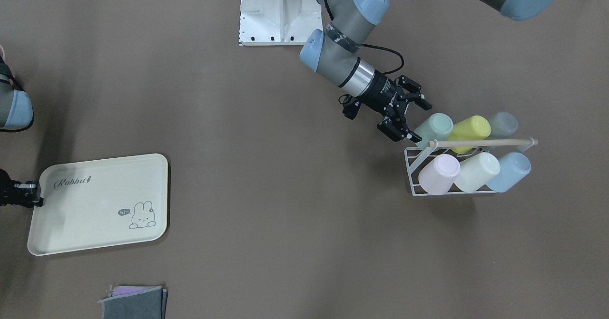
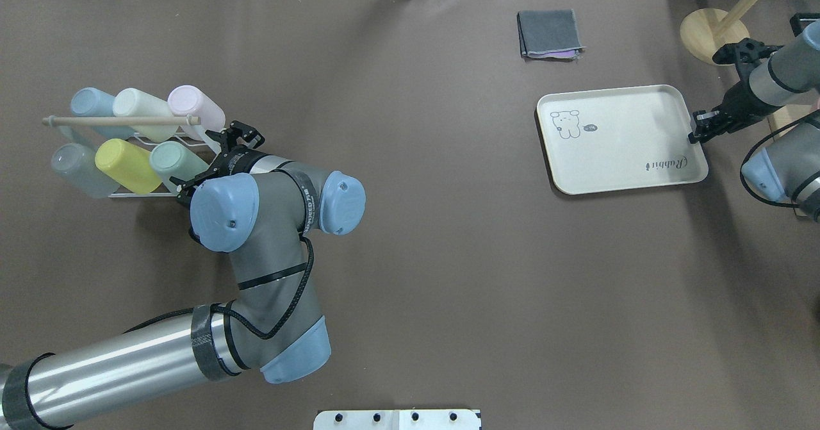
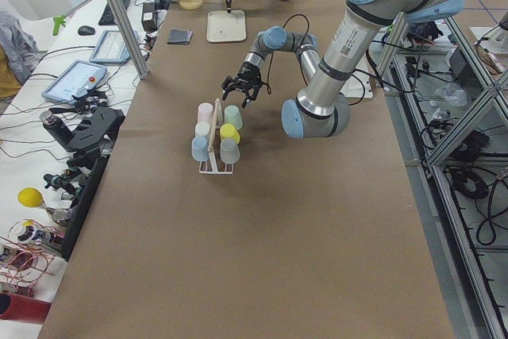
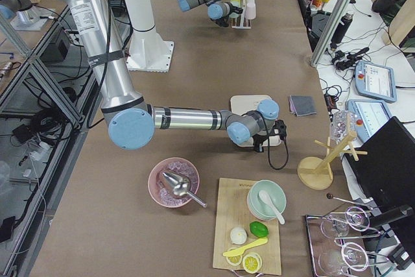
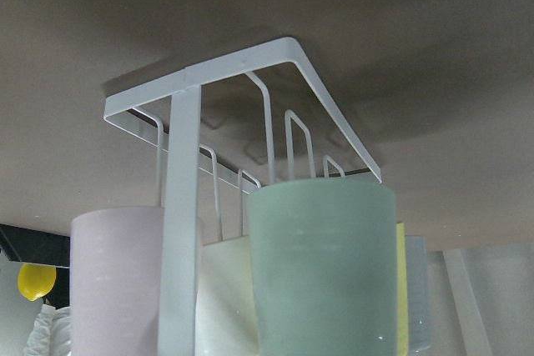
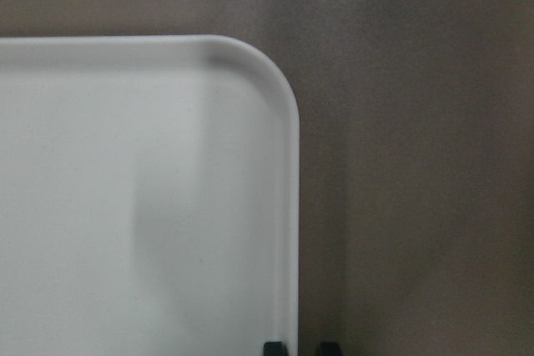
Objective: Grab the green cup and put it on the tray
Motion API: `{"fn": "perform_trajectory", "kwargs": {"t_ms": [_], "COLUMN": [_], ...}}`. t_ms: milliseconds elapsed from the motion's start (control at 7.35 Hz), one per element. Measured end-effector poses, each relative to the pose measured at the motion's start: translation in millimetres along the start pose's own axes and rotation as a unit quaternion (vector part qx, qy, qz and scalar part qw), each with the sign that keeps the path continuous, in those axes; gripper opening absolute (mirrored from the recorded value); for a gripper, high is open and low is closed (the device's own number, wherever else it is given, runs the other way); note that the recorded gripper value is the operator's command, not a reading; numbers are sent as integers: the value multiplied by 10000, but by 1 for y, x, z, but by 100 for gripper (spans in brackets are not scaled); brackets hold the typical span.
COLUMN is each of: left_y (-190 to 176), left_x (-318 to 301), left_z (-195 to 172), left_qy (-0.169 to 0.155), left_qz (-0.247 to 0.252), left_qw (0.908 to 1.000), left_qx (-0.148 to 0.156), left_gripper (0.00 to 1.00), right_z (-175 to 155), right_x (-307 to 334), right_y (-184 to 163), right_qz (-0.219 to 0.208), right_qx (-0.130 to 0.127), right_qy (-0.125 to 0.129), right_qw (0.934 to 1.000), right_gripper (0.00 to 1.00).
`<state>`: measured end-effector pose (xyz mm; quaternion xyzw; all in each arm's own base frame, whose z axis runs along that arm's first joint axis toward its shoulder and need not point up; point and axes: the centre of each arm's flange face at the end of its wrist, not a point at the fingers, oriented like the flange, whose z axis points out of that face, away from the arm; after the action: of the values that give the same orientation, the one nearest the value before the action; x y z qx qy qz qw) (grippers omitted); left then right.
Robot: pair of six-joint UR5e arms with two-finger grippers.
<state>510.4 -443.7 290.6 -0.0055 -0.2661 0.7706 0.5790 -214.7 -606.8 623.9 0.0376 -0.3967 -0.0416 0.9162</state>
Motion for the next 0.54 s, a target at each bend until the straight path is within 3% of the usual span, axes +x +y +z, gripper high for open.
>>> {"fn": "perform_trajectory", "kwargs": {"t_ms": [272,544], "left_y": [-13,-26], "left_x": [1,2], "left_z": [-2,0], "left_qy": [-73,-33], "left_qz": [96,67], "left_qw": [9999,9997], "left_qx": [-122,-227], "left_gripper": [99,99], "right_z": [1,0], "right_x": [1,-1], "right_y": [0,-3], "right_qz": [4,0], "right_qx": [1,11], "right_qy": [10,4], "right_qw": [10000,10000], "right_gripper": [0,0]}}
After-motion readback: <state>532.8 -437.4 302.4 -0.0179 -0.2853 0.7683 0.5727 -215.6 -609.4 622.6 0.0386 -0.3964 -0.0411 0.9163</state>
